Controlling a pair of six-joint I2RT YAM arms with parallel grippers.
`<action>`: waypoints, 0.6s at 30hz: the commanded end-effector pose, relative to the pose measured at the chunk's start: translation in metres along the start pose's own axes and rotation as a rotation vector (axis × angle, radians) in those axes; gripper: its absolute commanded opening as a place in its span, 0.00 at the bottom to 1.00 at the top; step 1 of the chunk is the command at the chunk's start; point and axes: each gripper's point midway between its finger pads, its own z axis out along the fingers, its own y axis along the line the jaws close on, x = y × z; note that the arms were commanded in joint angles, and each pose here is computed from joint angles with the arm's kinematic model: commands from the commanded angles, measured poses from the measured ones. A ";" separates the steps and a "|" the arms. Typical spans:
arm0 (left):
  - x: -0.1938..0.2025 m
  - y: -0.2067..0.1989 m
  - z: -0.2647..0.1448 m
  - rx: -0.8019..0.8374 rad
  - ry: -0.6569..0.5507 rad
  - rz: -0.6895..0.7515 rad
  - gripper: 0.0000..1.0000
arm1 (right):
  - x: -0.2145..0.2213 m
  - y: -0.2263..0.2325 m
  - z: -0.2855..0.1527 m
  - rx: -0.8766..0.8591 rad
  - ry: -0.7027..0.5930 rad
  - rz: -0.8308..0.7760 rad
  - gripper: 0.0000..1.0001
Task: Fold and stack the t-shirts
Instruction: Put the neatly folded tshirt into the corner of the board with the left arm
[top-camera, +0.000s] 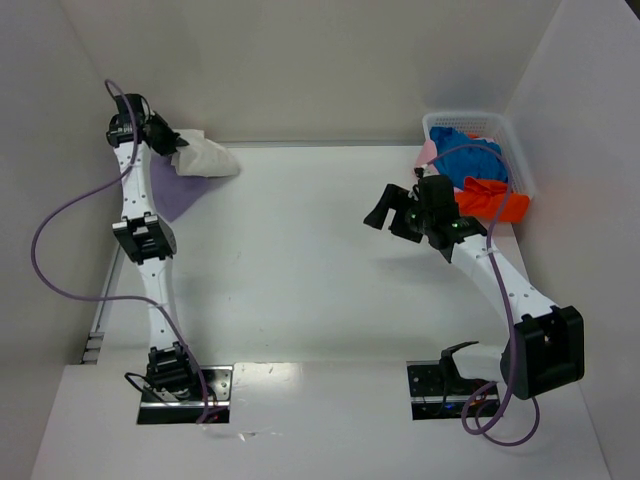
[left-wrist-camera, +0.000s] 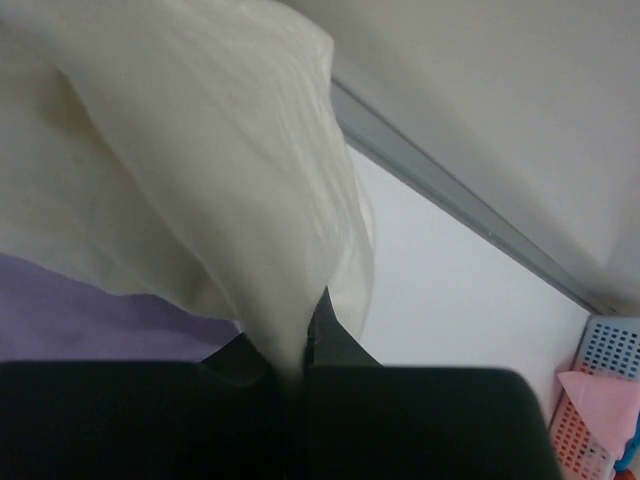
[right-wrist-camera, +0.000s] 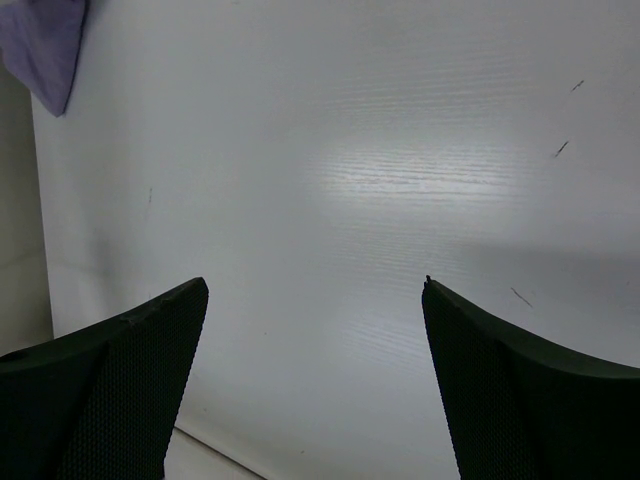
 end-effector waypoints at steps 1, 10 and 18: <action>-0.029 -0.022 -0.042 0.039 -0.078 0.057 0.00 | 0.002 0.004 -0.005 -0.025 0.008 -0.002 0.93; -0.071 -0.013 -0.095 0.033 -0.172 0.037 0.00 | 0.005 0.002 -0.005 -0.025 0.007 -0.012 0.93; -0.083 0.016 -0.119 -0.061 -0.184 0.032 0.00 | 0.009 0.001 -0.004 -0.028 0.019 -0.019 0.93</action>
